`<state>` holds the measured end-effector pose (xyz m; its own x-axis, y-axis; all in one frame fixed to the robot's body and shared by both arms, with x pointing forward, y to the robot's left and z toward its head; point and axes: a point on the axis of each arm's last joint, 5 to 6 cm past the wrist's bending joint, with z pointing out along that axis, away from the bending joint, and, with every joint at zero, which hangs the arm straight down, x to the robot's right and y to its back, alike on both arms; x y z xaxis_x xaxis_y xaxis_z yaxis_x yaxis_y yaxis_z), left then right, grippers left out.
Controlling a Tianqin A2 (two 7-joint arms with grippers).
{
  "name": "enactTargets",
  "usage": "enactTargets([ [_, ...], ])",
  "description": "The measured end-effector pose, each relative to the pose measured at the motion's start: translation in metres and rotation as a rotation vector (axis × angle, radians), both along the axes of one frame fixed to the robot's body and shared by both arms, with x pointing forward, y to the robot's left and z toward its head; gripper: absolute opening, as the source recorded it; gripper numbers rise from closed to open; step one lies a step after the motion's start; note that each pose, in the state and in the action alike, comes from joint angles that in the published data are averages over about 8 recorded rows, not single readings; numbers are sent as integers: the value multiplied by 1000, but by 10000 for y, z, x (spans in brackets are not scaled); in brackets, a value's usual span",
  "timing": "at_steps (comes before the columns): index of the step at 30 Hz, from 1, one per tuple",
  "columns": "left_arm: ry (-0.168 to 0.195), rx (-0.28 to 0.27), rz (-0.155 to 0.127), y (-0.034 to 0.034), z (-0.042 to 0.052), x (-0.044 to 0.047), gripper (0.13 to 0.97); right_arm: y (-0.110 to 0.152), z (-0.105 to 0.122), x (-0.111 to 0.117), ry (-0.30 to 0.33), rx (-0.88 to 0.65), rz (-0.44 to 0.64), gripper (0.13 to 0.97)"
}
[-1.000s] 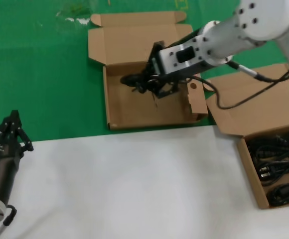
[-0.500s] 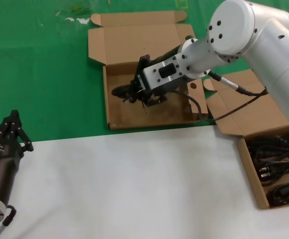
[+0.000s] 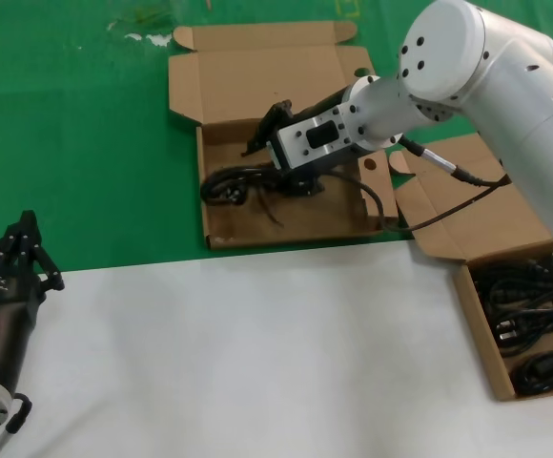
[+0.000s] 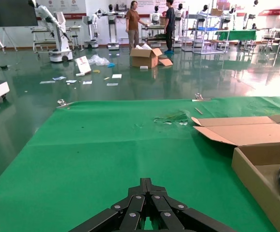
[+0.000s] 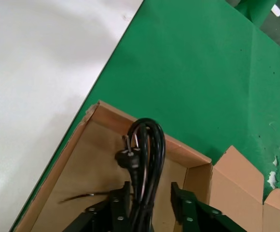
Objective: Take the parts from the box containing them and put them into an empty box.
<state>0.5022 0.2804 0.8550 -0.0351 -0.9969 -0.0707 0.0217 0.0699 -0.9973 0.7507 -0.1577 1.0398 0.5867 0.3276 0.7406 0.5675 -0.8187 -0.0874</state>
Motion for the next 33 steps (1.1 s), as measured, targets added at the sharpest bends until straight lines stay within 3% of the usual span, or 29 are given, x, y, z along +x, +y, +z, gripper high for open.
enactTargets([
  [6, 0, 0, 0, 0, 0, 0, 140, -24, 30, -16, 2, 13, -3, 324],
  [13, 0, 0, 0, 0, 0, 0, 140, -131, 150, -139, 3, 41, -6, 487],
  [23, 0, 0, 0, 0, 0, 0, 140, -421, 302, -511, 6, 158, -7, 721],
  [33, 0, 0, 0, 0, 0, 0, 140, -661, 201, -892, 16, 341, -43, 867],
])
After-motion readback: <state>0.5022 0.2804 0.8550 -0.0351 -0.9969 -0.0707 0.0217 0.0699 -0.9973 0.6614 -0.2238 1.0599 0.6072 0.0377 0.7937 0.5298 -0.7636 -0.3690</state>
